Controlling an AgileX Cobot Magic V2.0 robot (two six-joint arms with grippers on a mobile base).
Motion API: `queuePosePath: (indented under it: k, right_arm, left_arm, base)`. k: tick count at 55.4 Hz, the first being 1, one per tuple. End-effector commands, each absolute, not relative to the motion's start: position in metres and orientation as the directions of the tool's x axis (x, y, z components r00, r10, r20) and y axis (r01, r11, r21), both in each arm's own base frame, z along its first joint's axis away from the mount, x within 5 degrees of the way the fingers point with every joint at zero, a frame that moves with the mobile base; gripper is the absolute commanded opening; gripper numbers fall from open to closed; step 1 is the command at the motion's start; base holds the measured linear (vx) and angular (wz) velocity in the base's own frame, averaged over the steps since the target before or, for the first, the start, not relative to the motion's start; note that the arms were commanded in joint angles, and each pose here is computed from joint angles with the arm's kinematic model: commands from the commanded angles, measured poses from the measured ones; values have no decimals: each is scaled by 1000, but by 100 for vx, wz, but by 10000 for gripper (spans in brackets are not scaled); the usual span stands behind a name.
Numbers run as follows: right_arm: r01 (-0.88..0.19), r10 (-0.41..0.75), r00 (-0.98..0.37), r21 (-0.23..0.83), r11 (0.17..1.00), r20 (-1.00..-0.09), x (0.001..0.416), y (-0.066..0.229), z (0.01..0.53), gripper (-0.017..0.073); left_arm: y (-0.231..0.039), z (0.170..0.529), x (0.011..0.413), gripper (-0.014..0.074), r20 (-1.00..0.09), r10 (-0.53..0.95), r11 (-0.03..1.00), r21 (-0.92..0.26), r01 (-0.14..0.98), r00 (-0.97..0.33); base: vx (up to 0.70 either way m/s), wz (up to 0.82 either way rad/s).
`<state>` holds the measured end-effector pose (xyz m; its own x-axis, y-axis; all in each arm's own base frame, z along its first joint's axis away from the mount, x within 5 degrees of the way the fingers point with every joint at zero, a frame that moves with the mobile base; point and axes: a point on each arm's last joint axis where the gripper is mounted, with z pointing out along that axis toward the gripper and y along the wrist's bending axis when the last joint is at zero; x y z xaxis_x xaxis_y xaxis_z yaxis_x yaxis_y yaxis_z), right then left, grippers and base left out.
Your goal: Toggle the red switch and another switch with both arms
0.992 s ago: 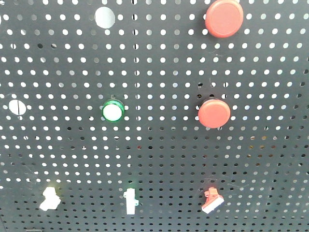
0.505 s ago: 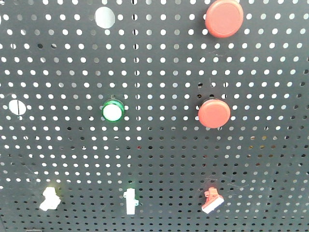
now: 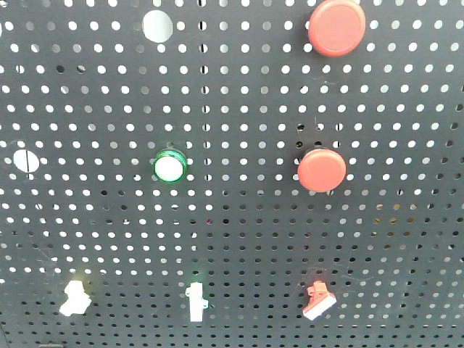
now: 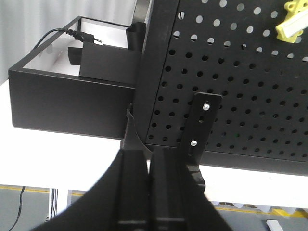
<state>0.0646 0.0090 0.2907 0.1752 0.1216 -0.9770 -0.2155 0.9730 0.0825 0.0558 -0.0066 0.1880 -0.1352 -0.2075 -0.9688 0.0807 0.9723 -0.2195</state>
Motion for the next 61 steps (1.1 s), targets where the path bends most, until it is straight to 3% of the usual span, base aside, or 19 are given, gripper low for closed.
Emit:
queuePosePath:
  k: [1, 10, 17, 24, 38, 51, 61]
  right_arm:
    - [-239, 141, 186, 95, 966, -972, 65, 11, 300, -6]
    - [-382, -24, 132, -73, 921, -991, 61, 27, 290, -6]
    - [-403, 20, -49, 38, 915, -999, 67, 30, 277, -6]
    - [-307, 79, -155, 124, 944, -985, 74, 25, 270, -6]
    - [-99, 86, -125, 98, 990, -988, 79, 9, 255, -6]
    - [-115, 125, 35, 121, 986, -991, 67, 8, 204, -6]
    - [-95, 65, 84, 57, 994, -994, 56, 5, 204, -6]
  left_arm:
    - [-6, 189, 56, 3, -970, -233, 967, -238, 96, -63]
    - [-6, 189, 56, 3, -970, -233, 967, -238, 96, -63]
    - [-6, 189, 56, 3, -970, -233, 967, -238, 96, -63]
    - [-6, 189, 56, 3, -970, -233, 967, -238, 96, -63]
    - [-6, 189, 56, 3, -970, -233, 967, -238, 96, -63]
    - [-6, 189, 56, 3, -970, -233, 967, -238, 96, -63]
    - [-6, 189, 56, 3, -970, -233, 967, -238, 96, -63]
  base:
    - [0, 0]
    - [0, 0]
    - [0, 0]
    - [0, 0]
    - [0, 0]
    - [0, 0]
    - [0, 0]
